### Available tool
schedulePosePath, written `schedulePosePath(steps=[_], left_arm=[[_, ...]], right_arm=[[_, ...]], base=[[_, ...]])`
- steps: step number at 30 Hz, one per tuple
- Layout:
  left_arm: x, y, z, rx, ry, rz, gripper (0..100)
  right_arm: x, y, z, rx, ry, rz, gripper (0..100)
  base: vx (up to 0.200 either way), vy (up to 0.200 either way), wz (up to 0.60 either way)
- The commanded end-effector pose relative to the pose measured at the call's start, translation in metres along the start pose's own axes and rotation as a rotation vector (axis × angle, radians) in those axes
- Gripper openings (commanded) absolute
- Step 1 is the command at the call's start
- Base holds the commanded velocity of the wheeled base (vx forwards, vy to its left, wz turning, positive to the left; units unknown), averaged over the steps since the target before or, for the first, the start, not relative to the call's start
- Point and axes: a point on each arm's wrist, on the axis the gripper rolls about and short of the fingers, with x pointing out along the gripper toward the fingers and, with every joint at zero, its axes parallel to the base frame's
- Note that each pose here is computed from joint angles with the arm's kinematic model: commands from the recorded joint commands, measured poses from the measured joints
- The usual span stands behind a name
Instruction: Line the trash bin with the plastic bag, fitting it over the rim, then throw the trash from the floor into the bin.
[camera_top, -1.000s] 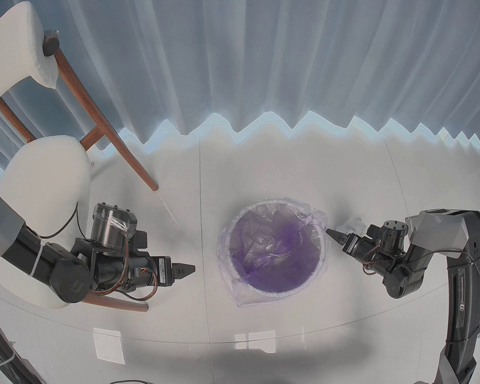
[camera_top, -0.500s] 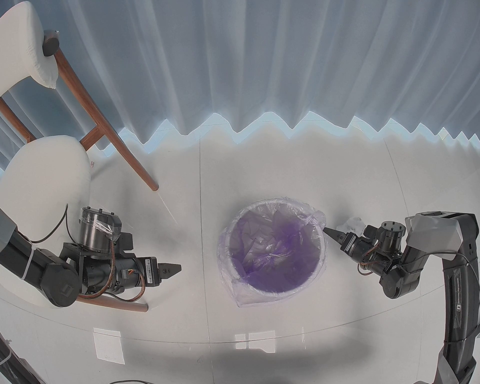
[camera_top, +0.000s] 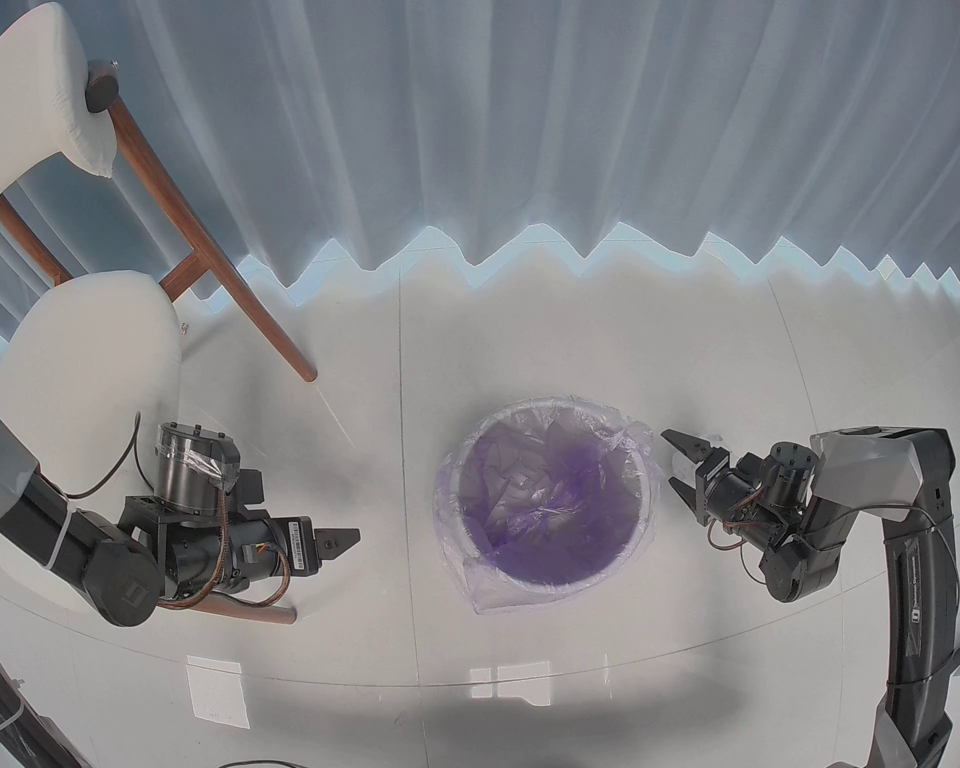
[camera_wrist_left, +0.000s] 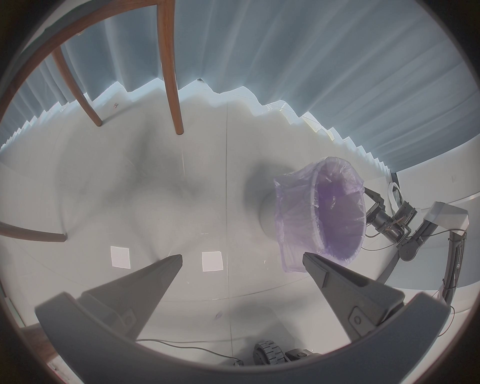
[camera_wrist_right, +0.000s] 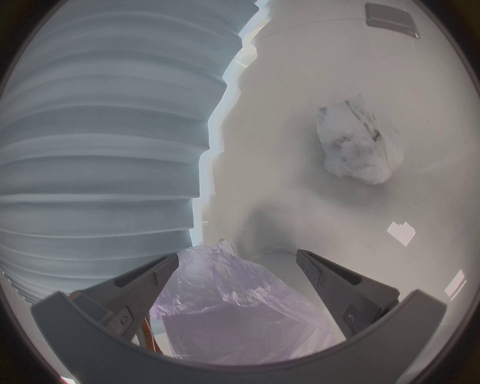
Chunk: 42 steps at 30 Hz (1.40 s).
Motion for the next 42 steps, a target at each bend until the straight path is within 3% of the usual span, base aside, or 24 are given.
schedulePosePath(steps=[1, 21, 22, 34, 42], left_arm=[[0.001, 0.003, -0.004, -0.004, 0.011, 0.011, 100], [0.002, 0.003, -0.005, -0.003, 0.014, 0.012, 100], [0.002, 0.003, -0.005, -0.003, 0.015, 0.013, 100], [0.004, 0.003, -0.007, 0.000, 0.017, 0.035, 100], [0.004, 0.003, -0.007, 0.000, 0.016, 0.035, 100]], right_arm=[[0.004, -0.005, -0.002, 0.022, -0.001, 0.006, 100], [0.012, -0.001, -0.029, 0.014, 0.061, 0.035, 100], [0.012, -0.001, -0.030, 0.015, 0.062, 0.033, 0], [0.011, -0.002, -0.029, 0.012, 0.060, 0.029, 0], [0.015, -0.014, -0.028, -0.043, 0.062, 0.000, 0]], base=[[0.000, 0.000, 0.00], [0.000, 0.000, 0.00], [0.000, 0.000, 0.00], [0.000, 0.000, 0.00], [0.000, 0.000, 0.00]])
